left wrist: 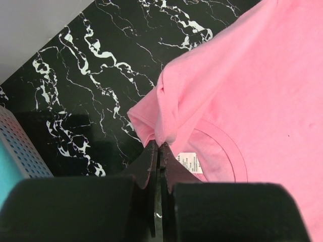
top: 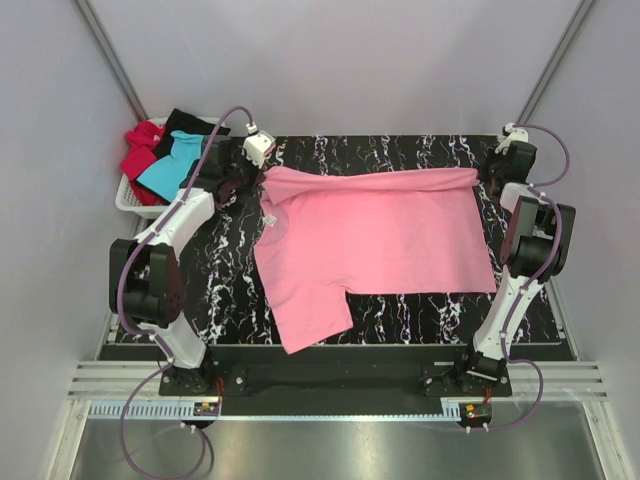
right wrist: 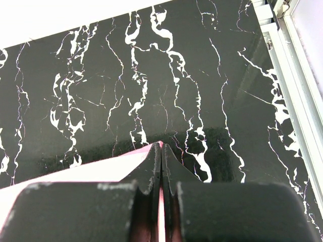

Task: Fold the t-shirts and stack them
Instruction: Fold the tshirt

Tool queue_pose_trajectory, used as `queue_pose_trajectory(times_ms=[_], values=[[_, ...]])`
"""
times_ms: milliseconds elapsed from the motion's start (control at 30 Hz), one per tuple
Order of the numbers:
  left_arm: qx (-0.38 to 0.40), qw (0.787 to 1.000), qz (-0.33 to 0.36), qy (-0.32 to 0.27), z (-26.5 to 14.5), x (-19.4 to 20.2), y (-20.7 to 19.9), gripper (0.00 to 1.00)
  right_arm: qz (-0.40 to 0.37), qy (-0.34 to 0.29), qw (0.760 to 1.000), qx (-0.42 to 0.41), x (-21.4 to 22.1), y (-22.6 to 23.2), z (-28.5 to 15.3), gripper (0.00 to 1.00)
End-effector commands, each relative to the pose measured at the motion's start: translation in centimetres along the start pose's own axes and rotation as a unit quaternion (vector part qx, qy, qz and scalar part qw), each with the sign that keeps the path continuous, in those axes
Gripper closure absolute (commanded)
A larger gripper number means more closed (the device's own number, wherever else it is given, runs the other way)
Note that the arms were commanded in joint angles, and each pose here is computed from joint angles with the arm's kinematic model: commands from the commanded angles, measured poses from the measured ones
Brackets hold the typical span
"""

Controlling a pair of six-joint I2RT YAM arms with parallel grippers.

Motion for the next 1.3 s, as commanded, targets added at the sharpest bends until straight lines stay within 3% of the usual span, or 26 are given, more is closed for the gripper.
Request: queue_pose_trajectory(times_ms=[0, 1267], values=[[-0.015, 0.999, 0.019, -0.025, -1.5, -1.1, 0.2, 1.00, -0.010, -0.057, 0.998, -0.006, -3.8, 0.8, -1.7, 1.00], [-0.025, 0.999, 0.009, -0.038, -1.5, -2.5, 1.1, 1.00, 0.012, -0.062, 0.998, -0.016, -4.5, 1.2, -0.7, 1.00]])
Point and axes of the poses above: each gripper's point midway between its finger pads, its own z axis out along the fingers, its own y axis along the line the jaws close on, x = y × z, the point moved 8 cm from there along -z, back along the fingers, and after that the axes turned 15 degrees about z, right-handed, at the moved point
